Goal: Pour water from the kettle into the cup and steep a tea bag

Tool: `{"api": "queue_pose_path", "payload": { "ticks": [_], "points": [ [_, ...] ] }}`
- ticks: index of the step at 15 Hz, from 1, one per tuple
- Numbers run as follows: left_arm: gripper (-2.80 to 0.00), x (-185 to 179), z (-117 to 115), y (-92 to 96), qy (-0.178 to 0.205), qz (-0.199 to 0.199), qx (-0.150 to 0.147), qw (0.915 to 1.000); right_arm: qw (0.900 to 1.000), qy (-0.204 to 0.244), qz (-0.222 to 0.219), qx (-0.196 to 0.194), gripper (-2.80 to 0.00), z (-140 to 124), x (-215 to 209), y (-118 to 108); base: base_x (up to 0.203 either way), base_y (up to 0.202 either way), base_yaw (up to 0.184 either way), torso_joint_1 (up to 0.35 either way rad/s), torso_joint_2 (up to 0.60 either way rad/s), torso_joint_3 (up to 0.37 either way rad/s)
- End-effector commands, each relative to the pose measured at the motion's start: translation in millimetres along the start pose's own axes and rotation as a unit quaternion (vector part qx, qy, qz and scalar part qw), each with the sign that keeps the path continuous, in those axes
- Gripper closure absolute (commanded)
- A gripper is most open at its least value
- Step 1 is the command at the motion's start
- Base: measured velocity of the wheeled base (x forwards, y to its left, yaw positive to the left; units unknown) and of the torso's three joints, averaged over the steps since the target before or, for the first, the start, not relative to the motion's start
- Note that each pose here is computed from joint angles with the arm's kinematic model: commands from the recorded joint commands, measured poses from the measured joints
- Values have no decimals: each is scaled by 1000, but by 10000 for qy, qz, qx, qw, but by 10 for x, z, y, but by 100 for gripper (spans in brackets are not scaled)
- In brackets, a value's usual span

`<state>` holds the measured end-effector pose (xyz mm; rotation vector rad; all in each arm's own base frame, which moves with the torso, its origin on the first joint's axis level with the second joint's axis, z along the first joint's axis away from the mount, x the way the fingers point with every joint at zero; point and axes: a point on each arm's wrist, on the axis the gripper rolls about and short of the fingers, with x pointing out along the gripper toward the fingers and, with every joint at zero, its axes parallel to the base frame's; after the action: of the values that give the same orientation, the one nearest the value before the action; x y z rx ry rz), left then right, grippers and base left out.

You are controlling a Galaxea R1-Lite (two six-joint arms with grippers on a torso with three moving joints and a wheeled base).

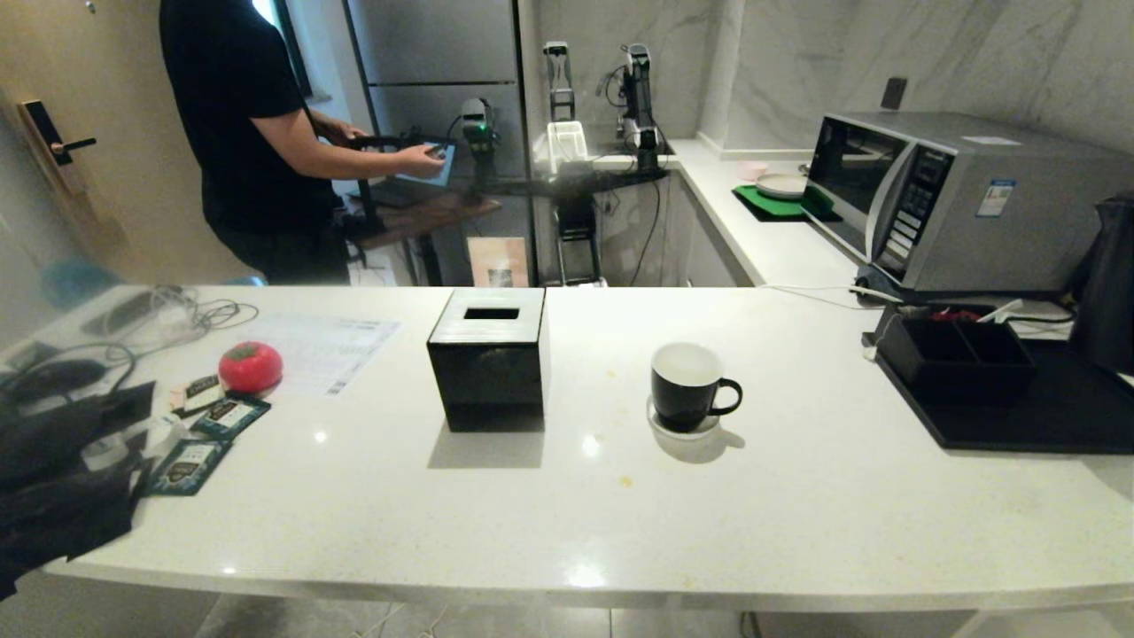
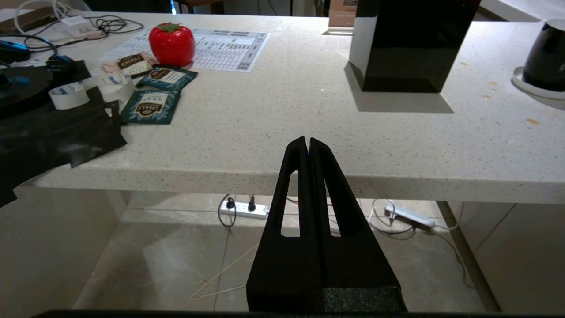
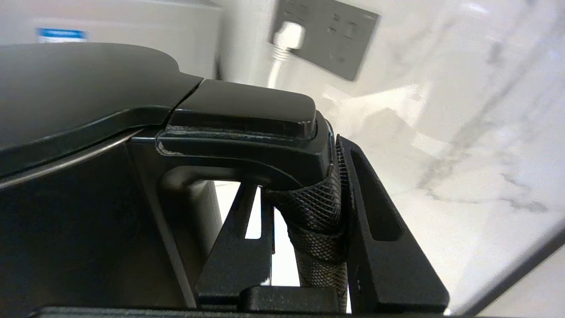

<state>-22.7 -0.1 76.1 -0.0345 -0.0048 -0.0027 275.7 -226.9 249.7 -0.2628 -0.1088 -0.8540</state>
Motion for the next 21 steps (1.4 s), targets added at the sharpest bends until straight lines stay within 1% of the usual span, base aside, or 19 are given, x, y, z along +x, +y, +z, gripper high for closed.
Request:
{"api": "queue_pose_path", "payload": {
  "ticks": [1, 5, 12, 19, 21],
  "points": [
    [0, 1, 1, 0, 1, 5, -4, 10000, 9999, 84, -78, 2, 0, -116, 101, -26, 0, 0, 0, 0, 0, 0],
    [0, 1, 1, 0, 1, 5, -4, 10000, 9997, 220, -97, 83, 0, -285, 244, -4, 0, 0, 0, 0, 0, 0],
    [0, 1, 1, 0, 1, 5, -4, 10000, 9989, 466, -57, 82, 0, -737, 602, 128, 0, 0, 0, 0, 0, 0],
    [0, 1, 1, 0, 1, 5, -4, 10000, 9986, 513, -58, 76, 0, -1103, 933, 256, 0, 0, 0, 0, 0, 0],
    [0, 1, 1, 0, 1, 1, -4, 10000, 9987, 504, -60, 77, 0, -1167, 991, 278, 0, 0, 0, 0, 0, 0]
  ]
}}
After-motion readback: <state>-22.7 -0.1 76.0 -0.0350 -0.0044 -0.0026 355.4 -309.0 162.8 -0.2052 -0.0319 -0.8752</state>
